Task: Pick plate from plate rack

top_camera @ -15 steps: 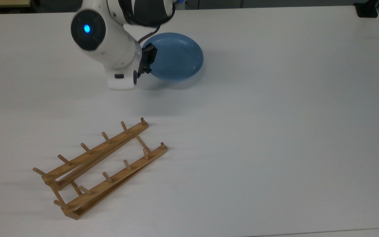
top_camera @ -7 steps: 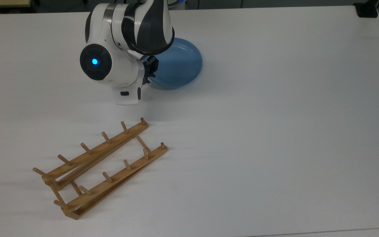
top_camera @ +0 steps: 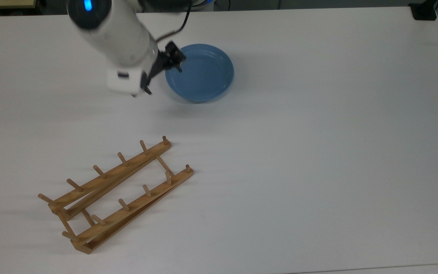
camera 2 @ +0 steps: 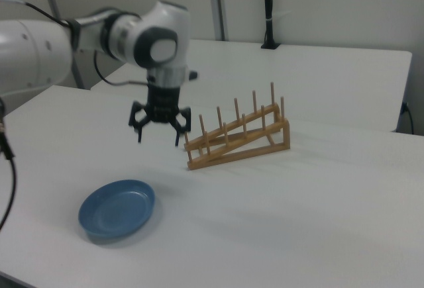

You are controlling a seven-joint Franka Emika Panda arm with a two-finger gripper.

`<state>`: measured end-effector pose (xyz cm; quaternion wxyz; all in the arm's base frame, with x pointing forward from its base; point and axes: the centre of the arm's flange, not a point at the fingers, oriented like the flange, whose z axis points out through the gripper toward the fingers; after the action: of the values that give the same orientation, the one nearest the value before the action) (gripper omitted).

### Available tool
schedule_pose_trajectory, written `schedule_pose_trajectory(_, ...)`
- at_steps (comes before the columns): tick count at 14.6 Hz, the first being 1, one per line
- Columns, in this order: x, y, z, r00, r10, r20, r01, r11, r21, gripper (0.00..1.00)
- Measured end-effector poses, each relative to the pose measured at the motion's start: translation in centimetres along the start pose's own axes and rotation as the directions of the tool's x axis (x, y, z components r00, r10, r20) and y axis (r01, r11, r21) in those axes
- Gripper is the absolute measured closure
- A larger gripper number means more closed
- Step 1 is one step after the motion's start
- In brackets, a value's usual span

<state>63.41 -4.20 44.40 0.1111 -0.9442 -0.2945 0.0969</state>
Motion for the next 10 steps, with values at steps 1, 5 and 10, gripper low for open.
schedule_pose_trajectory(1, -0.6, -0.9, -2.1, 0.998, 0.048, -0.028, -0.048, 0.999, -0.023, 0.00)
schedule_pose_trajectory(5, -2.4, -4.8, -8.2, 0.966, 0.230, -0.114, -0.241, 0.966, -0.096, 0.00)
schedule_pose_trajectory(10, -2.1, -10.6, -11.3, 0.871, 0.462, -0.163, -0.489, 0.844, -0.219, 0.00)
